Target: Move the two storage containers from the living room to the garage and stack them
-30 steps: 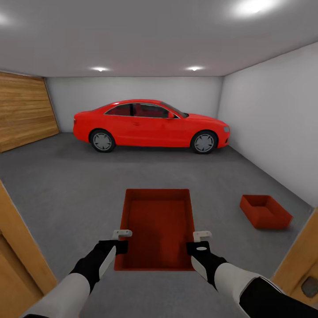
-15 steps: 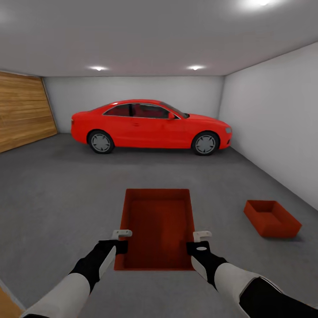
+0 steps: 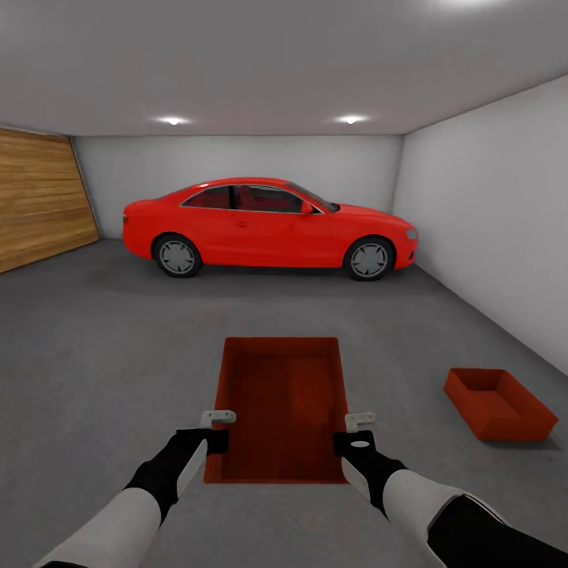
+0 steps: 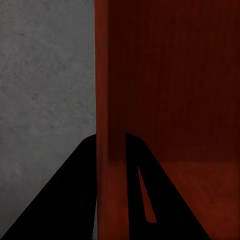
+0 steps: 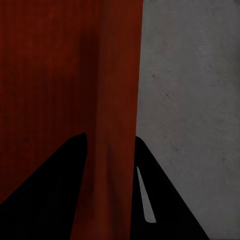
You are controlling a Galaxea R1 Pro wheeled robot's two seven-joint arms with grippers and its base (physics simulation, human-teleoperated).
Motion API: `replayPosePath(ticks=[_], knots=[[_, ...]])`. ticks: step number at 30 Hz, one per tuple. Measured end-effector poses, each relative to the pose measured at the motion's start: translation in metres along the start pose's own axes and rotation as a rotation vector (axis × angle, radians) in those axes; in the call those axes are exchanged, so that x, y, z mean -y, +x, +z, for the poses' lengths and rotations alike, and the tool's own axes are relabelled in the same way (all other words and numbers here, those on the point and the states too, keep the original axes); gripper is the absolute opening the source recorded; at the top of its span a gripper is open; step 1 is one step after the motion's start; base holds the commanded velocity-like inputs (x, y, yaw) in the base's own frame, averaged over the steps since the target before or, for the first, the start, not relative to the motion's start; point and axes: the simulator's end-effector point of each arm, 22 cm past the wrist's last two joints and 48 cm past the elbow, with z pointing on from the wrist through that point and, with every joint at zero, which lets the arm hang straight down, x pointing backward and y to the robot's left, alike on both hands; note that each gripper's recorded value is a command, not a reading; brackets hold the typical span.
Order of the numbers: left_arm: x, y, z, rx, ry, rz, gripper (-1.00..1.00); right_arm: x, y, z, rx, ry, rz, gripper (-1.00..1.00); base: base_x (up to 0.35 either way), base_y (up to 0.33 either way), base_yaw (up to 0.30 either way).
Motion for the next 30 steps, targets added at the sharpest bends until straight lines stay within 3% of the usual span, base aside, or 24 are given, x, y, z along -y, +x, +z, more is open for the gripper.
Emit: replayPosePath(ticks=[30], knots=[[0.0,0.0004,0.0002,-0.001,0.0,-0.002,-1.0,0.0,0.0002,0.0,0.0,0.0,0.0,-1.0,0.322,0.0,0.0]])
